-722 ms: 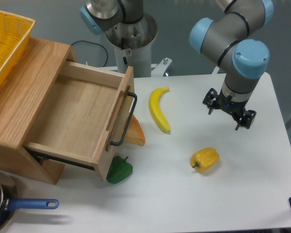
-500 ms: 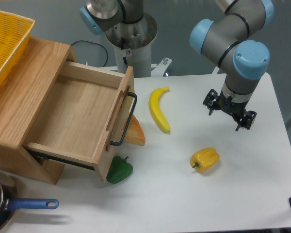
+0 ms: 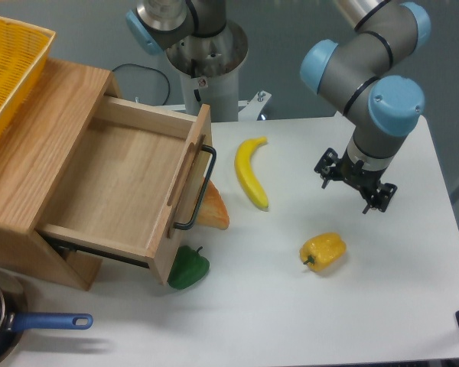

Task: Pick up the yellow pepper
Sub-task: 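Move the open gripper down toward the yellow bell pepper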

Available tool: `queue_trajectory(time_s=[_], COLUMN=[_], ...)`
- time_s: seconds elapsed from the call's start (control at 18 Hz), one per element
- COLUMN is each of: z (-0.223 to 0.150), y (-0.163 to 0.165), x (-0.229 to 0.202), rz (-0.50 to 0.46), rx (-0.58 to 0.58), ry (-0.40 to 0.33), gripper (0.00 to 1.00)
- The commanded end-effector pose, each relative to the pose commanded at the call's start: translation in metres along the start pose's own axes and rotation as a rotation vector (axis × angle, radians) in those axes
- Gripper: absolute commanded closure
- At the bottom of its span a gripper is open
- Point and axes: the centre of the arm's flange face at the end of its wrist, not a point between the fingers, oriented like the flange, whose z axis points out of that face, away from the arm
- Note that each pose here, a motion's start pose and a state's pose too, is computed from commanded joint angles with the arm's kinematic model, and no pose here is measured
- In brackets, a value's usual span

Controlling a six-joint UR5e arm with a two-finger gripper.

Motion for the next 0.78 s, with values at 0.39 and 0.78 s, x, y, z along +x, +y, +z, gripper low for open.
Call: queue_trajectory(time_s=[0.39,0.78], z=[0.031,0.058], y=[-0.005,-0.013], x=[-0.006,-0.026], rz=[0.001,0.003], rx=[0.055,0.130], ry=[0.049,0.053], gripper=[0.00,0.00])
